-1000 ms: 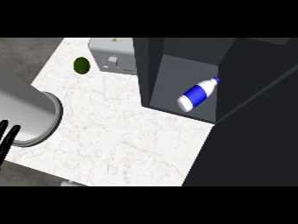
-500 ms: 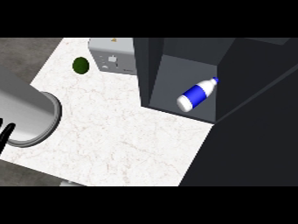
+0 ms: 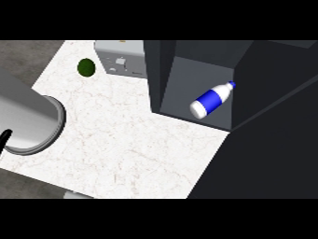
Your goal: Pick up the bottled water, place it into the cabinet and close the cabinet
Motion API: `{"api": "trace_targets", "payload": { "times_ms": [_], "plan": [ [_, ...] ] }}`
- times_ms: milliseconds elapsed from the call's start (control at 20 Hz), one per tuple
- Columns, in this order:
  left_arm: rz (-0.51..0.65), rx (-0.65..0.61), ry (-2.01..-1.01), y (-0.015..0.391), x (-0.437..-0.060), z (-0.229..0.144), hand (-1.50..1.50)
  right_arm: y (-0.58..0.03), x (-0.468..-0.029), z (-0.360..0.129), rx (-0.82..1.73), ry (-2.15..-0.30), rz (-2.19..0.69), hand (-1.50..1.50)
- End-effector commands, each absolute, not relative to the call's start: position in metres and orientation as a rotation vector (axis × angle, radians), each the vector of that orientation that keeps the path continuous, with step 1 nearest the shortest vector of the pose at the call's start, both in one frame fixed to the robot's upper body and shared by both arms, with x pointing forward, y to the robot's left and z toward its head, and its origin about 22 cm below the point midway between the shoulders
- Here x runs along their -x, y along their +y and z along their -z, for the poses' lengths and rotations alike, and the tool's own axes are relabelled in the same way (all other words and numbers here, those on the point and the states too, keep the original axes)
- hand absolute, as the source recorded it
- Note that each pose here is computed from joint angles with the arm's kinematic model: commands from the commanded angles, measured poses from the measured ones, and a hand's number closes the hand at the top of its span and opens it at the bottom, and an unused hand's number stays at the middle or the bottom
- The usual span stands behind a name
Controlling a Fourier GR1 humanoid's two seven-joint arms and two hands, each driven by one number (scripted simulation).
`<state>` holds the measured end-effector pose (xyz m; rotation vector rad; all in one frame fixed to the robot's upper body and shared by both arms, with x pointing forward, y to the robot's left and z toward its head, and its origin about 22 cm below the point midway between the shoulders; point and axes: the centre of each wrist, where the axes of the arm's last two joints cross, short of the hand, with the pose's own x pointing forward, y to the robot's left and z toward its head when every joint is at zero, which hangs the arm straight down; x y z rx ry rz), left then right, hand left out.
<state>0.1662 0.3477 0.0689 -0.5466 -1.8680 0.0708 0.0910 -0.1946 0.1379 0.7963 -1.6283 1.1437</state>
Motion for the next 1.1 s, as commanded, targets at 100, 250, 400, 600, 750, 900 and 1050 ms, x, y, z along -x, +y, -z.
{"api": "trace_targets", "payload": {
  "times_ms": [100,250,400,600,750,900,1050],
  "plan": [
    [-0.053,0.572,-1.893,0.347,-0.172,-0.076,-1.5,-0.175,-0.085,-0.131,-0.99,-1.568,-1.048,1.5],
    [-0.042,0.562,-1.889,0.351,-0.174,-0.077,-1.5,-0.175,-0.088,-0.128,-0.994,-1.576,-1.003,1.5],
    [-0.034,0.576,-1.887,0.35,-0.174,-0.076,-1.5,-0.179,-0.094,-0.127,-0.932,-1.596,-0.969,1.5],
    [-0.043,0.568,-1.891,0.354,-0.175,-0.077,-1.5,-0.184,-0.101,-0.133,-0.821,-1.65,-0.963,1.5],
    [-0.033,0.566,-1.874,0.355,-0.175,-0.076,-1.5,-0.186,-0.111,-0.135,-0.715,-1.644,-1.039,1.5],
    [-0.032,0.573,-1.884,0.355,-0.178,-0.08,-1.5,-0.187,-0.122,-0.134,-0.646,-1.627,-1.072,1.5],
    [-0.028,0.586,-1.872,0.356,-0.178,-0.077,-1.5,-0.183,-0.136,-0.13,-0.592,-1.601,-1.075,1.5]
  ]
}}
